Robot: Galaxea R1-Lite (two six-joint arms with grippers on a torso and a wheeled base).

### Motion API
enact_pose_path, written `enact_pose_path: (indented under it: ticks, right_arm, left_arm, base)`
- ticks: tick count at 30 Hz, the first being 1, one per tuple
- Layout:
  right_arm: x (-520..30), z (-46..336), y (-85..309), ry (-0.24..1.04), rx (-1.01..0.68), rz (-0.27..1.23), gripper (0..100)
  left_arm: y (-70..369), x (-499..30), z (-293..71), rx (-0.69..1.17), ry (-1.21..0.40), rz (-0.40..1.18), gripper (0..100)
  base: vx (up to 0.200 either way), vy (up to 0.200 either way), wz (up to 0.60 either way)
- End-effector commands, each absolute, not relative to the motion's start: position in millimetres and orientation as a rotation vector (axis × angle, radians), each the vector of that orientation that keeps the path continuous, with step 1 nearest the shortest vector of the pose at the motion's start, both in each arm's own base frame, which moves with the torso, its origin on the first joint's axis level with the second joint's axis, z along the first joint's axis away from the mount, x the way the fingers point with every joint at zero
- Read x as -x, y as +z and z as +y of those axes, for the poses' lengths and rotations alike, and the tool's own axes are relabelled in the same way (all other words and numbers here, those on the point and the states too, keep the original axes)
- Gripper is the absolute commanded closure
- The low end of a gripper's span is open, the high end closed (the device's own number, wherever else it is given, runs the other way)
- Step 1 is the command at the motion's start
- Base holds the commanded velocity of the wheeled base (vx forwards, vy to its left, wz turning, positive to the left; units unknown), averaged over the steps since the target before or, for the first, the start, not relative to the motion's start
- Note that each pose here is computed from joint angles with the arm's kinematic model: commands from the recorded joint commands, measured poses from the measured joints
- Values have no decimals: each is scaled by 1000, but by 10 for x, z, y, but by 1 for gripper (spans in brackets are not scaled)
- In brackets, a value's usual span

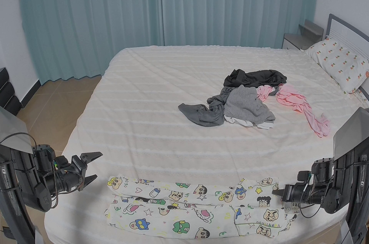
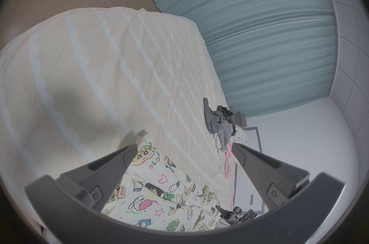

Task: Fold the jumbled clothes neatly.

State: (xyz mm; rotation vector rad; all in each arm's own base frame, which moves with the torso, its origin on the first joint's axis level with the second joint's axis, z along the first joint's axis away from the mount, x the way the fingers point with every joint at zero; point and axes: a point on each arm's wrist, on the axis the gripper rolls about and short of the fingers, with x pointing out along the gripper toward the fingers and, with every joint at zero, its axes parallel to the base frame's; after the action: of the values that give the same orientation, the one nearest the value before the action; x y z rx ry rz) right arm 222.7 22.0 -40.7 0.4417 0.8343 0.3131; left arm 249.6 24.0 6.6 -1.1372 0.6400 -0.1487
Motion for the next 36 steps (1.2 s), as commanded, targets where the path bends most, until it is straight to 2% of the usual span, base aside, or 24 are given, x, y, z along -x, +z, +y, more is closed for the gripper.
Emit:
enact_pose_path:
  ticks: [1, 11, 12, 13, 19, 22, 27, 36]
  right_arm:
    - [-2178, 156, -422, 300, -415, 846, 100]
    - [-2143, 118, -556, 297, -374, 891, 100]
    - [-2121, 111, -557, 299, -364, 897, 100]
    - [-2121, 111, -557, 299, -364, 897, 0]
    - [-2119, 89, -474, 301, -356, 865, 0]
    - [-2135, 93, -484, 306, -355, 862, 0]
    - [-2135, 93, -480, 317, -362, 861, 0]
    - [-2122, 110, -502, 326, -362, 876, 0]
  left_arm:
    - [76, -2500, 241, 1133, -156, 627, 0]
    - [59, -2498, 230, 1126, -155, 634, 0]
    - [11, -2485, 190, 1072, -168, 654, 0]
    - [11, -2485, 190, 1072, -168, 654, 0]
    - [-49, -2591, 116, 969, -187, 636, 0]
    - [26, -2836, 89, 940, -230, 554, 0]
    - [8, -3034, 23, 826, -272, 571, 0]
    - [-245, -2987, 16, 624, -275, 778, 0]
  base:
    - [0, 0, 0]
    - [0, 0, 0]
    - [0, 0, 0]
    - [0, 0, 0]
    - [0, 0, 0]
    - [0, 0, 0]
    - [0, 0, 0]
    - [0, 0, 0]
